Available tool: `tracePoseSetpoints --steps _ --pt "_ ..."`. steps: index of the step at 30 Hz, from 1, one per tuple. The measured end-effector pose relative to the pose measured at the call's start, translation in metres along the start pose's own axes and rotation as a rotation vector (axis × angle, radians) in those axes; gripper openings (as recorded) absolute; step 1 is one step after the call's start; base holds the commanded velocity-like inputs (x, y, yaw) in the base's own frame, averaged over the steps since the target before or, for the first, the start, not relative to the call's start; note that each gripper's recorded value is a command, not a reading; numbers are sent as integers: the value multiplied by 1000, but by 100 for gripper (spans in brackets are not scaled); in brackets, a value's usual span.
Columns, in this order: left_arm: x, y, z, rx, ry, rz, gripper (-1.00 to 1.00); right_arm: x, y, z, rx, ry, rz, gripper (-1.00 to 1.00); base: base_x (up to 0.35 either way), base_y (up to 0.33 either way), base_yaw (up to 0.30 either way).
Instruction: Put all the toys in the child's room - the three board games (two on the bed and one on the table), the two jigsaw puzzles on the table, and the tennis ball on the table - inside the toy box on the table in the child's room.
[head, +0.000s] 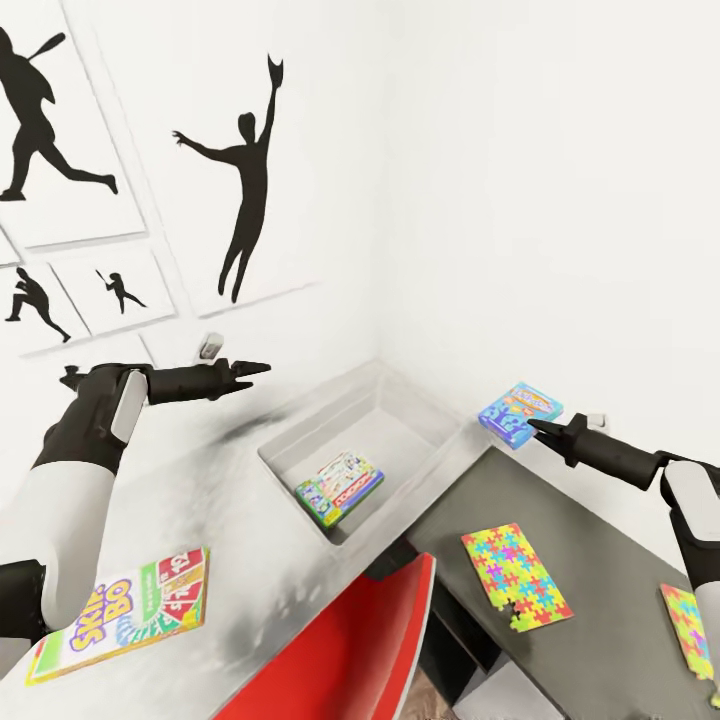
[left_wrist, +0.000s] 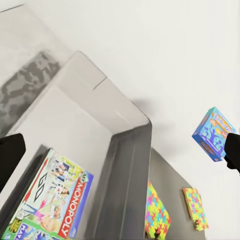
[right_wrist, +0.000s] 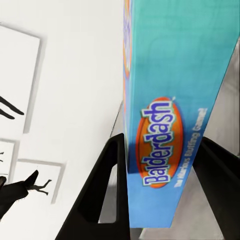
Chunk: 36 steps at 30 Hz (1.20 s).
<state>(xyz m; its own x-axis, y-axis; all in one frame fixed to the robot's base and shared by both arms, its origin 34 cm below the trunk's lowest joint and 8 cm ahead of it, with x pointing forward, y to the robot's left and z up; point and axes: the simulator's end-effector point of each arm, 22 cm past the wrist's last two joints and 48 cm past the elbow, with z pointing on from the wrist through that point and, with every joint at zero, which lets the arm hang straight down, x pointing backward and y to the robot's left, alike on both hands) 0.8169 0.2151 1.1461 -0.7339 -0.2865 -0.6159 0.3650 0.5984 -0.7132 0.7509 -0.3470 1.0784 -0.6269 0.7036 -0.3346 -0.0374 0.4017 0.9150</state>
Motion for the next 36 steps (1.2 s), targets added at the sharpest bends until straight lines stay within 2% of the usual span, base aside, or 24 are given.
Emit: tracePoseSetpoints --steps 15,36 --pt "-1 -2 0 2 -1 2 100 0 1 0 0 0 -3 -100 -126 -1 -264" --pt "-1 -2 -1 2 -2 2 100 1 2 1 -3 2 -1 -100 -27 0 -16"
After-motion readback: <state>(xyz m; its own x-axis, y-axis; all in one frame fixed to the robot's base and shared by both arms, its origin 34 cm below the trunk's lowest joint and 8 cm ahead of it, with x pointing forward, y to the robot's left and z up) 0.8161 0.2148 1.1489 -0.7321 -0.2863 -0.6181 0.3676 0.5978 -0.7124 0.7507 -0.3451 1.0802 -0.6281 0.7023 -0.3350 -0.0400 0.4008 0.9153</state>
